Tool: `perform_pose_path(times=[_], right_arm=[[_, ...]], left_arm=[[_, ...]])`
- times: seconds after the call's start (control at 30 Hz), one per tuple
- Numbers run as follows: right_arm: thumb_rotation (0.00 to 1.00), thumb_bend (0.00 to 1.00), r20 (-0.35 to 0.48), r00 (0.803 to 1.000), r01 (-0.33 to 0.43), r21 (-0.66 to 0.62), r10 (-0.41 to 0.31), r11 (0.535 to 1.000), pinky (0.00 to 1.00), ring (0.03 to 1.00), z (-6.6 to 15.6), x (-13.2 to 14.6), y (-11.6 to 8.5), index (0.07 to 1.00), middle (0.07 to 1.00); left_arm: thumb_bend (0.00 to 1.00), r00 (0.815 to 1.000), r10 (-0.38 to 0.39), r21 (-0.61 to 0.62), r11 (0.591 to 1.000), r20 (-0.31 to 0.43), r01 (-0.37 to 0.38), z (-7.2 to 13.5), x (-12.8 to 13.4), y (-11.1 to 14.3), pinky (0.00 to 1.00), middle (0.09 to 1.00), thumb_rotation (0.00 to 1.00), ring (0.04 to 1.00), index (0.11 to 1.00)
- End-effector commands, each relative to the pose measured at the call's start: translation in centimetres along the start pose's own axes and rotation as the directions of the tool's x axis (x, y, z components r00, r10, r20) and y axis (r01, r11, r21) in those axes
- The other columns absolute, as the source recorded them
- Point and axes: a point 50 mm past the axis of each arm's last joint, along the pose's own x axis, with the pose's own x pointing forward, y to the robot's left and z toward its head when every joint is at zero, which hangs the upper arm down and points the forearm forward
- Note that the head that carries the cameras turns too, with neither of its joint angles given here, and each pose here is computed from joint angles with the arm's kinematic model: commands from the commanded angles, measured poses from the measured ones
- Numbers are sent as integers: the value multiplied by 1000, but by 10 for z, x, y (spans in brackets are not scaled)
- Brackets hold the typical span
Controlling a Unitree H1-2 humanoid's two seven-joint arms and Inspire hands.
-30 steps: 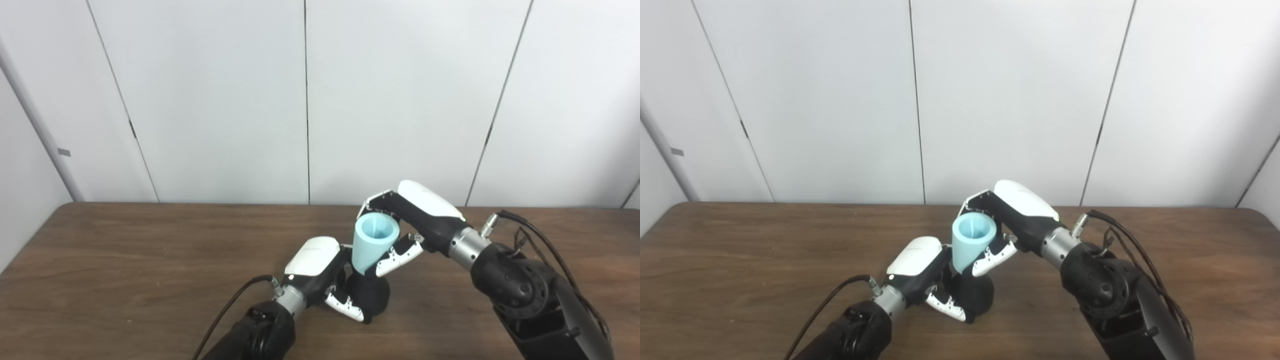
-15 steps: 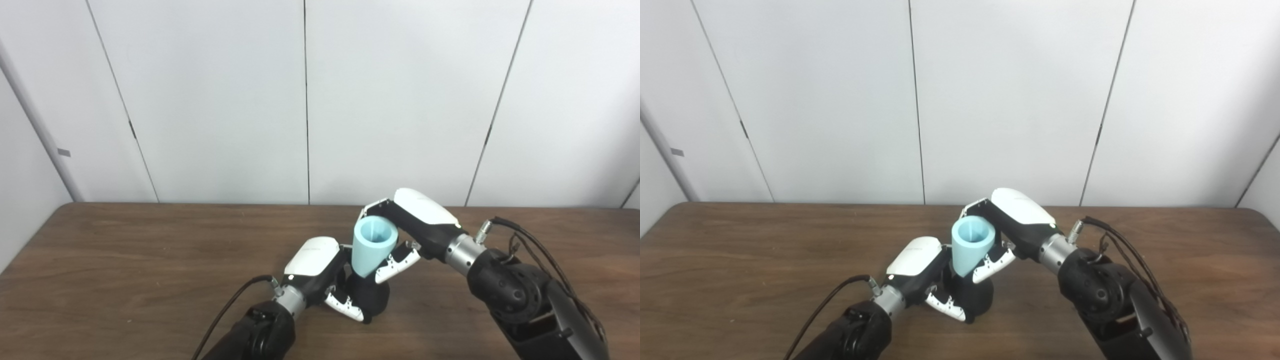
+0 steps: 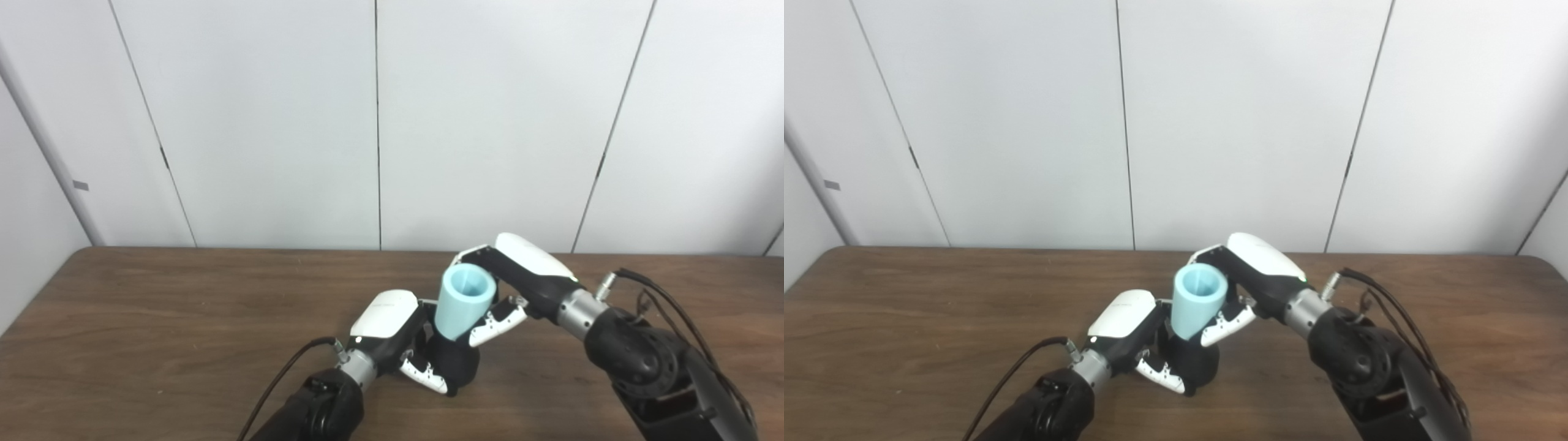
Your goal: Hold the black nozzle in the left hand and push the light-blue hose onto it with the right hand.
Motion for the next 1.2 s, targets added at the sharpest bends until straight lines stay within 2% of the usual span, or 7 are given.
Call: perform_pose_path(times=[0.0, 0.17, 0.57, 0.63, 0.83, 1.0, 1.17], right_arm=[[520, 962, 77, 990, 117, -39, -114, 992, 530, 763, 16, 2, -31, 973, 850], [538, 1000, 66, 988, 141, -36, -138, 989, 690, 968, 21, -2, -43, 1000, 994], [483, 1000, 164, 973, 147, 94, -161, 985, 998, 1000, 26, -26, -58, 1000, 1000], [505, 1000, 244, 964, 91, 77, -108, 993, 1000, 1000, 28, -32, -57, 1000, 1000], [825, 679, 372, 921, -108, -51, 119, 993, 903, 1000, 30, -39, -58, 987, 1000], [994, 709, 392, 905, -118, -144, 166, 983, 973, 1000, 33, -39, -53, 1000, 1000], [1000, 787, 372, 900, -151, -223, 227, 963, 999, 1000, 38, -36, -49, 1000, 1000]], left_arm=[[525, 983, -157, 41, 986, -98, 162, -24, -17, -35, 363, 427, 0, 407, 494], [525, 983, -155, 45, 986, -96, 160, -23, -17, -35, 368, 428, 0, 413, 495], [525, 984, -155, 48, 986, -90, 160, -23, -14, -36, 349, 419, 0, 390, 493], [524, 984, -154, 50, 986, -89, 159, -24, -13, -36, 338, 417, 0, 383, 492], [525, 985, -151, 54, 986, -87, 156, -27, -14, -34, 334, 416, 0, 376, 490], [525, 984, -152, 55, 986, -90, 158, -28, -15, -35, 345, 416, 0, 382, 491], [525, 984, -153, 56, 986, -90, 159, -27, -15, -34, 351, 415, 0, 383, 491]])
